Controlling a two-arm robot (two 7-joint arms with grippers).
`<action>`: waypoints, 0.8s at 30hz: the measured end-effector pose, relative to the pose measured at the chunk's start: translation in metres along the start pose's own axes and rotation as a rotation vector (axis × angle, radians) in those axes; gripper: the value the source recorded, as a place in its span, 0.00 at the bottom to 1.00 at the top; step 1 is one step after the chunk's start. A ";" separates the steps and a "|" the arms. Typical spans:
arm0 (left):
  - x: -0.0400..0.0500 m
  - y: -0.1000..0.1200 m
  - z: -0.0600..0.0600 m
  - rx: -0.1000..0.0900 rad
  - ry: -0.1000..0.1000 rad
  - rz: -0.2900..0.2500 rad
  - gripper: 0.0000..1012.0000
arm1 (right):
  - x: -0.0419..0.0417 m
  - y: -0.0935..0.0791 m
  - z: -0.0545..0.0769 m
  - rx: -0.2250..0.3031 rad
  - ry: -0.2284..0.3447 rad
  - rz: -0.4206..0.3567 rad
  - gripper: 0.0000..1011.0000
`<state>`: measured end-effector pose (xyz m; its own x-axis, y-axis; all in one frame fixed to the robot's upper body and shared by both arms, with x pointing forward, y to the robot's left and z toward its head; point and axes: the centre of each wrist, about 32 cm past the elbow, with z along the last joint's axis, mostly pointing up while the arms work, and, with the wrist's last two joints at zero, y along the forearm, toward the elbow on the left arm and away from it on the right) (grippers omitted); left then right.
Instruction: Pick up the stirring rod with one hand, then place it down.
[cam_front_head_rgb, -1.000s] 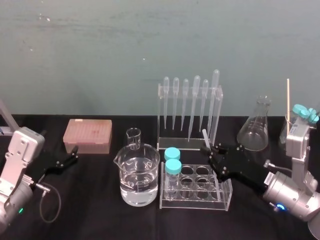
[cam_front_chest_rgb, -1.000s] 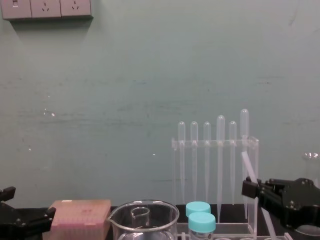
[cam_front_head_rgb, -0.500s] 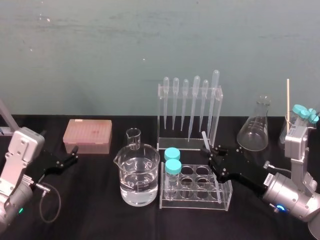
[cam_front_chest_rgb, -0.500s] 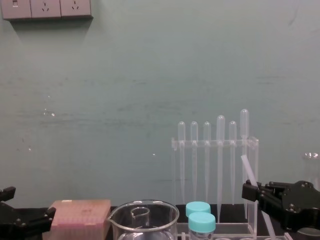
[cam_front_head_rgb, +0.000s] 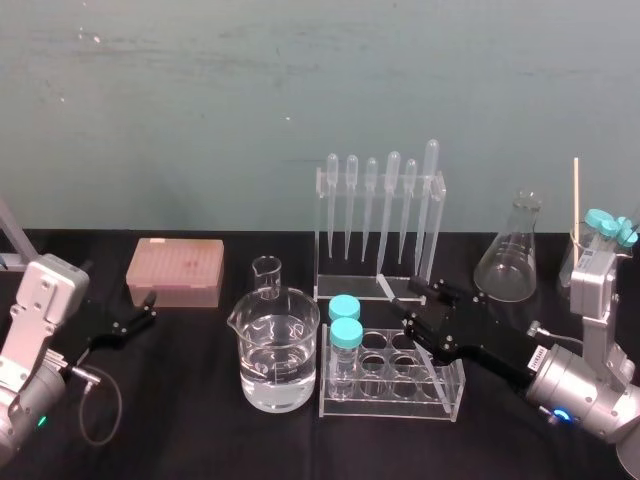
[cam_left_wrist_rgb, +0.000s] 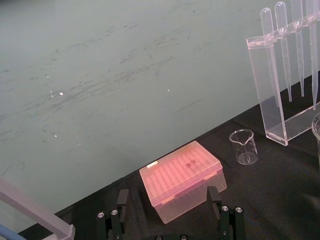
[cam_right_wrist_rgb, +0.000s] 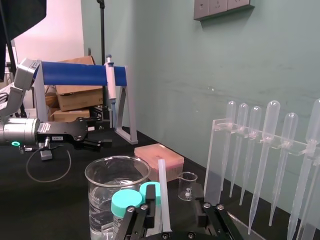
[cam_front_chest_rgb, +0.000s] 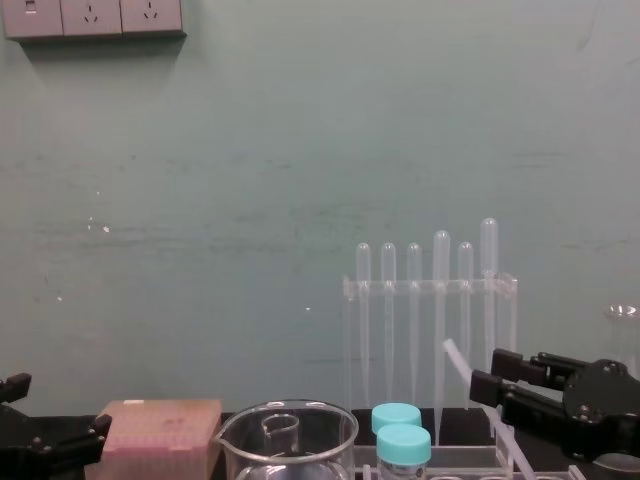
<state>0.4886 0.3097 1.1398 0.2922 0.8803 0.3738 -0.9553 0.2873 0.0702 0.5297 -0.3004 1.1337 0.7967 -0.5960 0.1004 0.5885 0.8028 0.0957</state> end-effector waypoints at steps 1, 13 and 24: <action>0.0000 0.000 0.000 0.000 0.000 0.000 0.99 | 0.0000 0.000 0.000 0.000 0.000 0.000 0.47; 0.0000 0.000 0.000 0.000 0.000 0.000 0.99 | 0.0000 0.000 0.000 0.001 0.000 0.000 0.84; 0.0000 0.000 0.000 0.000 0.000 0.000 0.99 | 0.0001 0.012 0.028 0.141 -0.153 -0.015 0.99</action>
<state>0.4886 0.3097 1.1398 0.2923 0.8803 0.3737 -0.9553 0.2873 0.0702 0.5330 -0.2912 1.1630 0.7515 -0.6121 0.2461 0.5663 0.7899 0.2351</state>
